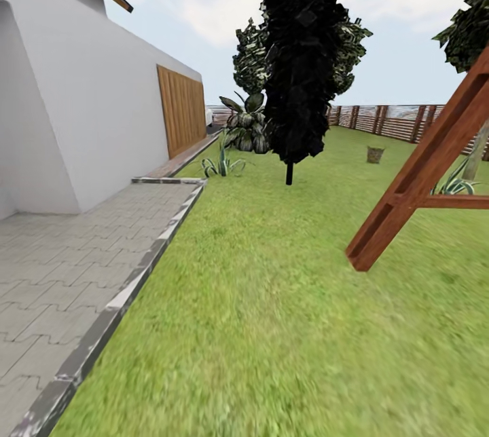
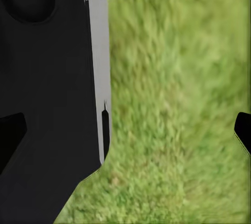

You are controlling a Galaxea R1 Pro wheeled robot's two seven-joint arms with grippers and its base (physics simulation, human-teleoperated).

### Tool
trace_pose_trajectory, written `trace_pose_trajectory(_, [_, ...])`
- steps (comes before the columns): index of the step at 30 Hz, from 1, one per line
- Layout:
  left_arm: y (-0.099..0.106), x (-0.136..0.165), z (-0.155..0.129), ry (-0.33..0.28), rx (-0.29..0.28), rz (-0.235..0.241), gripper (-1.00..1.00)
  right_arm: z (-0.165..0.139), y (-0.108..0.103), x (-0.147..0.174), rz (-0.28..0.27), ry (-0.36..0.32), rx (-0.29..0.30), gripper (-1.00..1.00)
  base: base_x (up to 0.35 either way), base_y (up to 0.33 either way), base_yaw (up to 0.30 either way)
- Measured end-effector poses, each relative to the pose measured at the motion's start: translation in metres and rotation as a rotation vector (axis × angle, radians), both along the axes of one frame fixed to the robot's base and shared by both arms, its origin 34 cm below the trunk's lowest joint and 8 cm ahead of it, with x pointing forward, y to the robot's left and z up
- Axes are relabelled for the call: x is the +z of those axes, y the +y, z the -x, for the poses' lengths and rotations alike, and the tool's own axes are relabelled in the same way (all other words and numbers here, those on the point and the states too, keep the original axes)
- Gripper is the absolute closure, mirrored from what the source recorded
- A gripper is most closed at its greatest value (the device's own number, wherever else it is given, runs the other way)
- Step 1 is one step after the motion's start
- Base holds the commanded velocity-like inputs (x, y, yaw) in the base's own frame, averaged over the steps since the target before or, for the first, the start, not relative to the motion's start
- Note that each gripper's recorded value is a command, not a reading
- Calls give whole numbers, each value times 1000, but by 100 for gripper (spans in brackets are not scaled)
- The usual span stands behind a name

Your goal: Take the three Easter eggs out of the wicker basket on the lawn in the garden, then place them on the lawn next to a single tree (choose any tree) so that all three eggs are next to the same tree and none are left in the basket.

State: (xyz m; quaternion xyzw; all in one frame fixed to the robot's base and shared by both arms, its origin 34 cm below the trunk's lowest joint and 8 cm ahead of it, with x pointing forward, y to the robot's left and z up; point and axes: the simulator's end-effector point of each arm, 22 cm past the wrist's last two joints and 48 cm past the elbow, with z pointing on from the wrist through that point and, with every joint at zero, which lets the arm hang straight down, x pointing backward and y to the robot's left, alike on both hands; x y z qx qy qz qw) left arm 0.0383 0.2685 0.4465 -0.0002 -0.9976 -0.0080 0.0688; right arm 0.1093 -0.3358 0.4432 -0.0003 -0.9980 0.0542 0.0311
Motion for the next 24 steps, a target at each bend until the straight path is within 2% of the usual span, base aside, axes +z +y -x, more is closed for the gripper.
trace_pose_trajectory(24, [0, 0, 0, 0, 0, 0, -100, 0, 0, 0, 0, 0, 0, -100, 345, 0, 0])
